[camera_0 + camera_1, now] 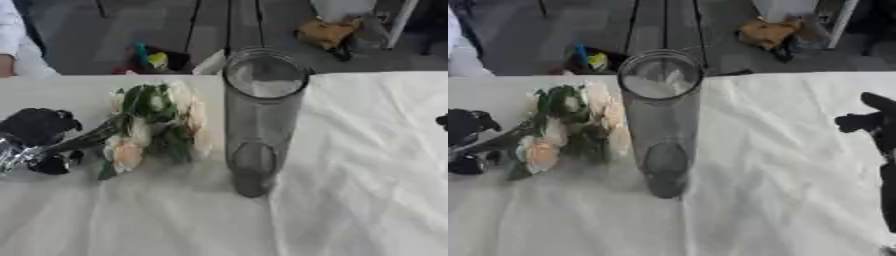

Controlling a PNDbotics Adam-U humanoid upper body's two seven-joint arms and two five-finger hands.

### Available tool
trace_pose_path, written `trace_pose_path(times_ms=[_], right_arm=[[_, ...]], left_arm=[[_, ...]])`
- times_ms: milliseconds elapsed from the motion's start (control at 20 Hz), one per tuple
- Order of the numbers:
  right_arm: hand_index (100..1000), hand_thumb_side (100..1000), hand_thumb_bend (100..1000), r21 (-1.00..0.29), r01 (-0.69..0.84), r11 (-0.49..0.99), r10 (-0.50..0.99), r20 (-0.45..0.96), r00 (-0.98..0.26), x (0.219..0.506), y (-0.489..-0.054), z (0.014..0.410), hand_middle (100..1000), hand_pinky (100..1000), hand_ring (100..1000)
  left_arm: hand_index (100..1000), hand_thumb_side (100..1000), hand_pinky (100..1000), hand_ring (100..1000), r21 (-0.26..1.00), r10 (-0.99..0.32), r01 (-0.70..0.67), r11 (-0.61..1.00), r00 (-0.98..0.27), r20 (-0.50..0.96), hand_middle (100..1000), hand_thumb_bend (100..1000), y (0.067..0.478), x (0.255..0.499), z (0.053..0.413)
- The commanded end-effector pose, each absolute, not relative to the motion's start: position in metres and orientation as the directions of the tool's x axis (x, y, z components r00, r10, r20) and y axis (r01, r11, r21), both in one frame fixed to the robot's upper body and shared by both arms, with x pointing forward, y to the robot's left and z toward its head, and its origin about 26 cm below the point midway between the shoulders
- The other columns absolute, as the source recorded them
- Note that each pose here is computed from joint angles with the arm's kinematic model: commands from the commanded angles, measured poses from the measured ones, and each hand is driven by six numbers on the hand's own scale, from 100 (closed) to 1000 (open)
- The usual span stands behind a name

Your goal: Arrange flowers into the vase.

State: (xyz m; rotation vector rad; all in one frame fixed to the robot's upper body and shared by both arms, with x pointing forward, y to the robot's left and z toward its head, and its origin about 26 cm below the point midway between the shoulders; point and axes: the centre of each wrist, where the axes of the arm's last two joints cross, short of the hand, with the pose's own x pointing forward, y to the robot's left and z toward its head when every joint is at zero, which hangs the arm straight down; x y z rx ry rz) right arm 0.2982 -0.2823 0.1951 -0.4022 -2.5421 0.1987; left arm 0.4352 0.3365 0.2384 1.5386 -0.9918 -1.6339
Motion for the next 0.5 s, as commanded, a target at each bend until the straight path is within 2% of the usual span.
trace_pose_path(times_ms=[50, 500], right_arm=[[832, 980, 135, -0.218, 0.241, 0.946, 0.318, 0.475, -0.820, 0.2959, -0.2825, 0.2031, 510, 812, 668], [833, 979, 138, -0.221, 0.226, 0.949, 0.308, 0.482, -0.820, 0.2959, -0.2817, 0.2025, 508, 815, 669]], left_arm=[[848, 457, 602, 720, 0.865, -0.864, -0.035, -0.500, -0.042, -0.501, 748, 230, 0.3448, 0.4345, 0.2535], [781, 469, 570, 664, 0.870, -0.870, -0.054, -0.490, -0.030, -0.492, 682, 144, 0.3452, 0.4384, 0.2515]])
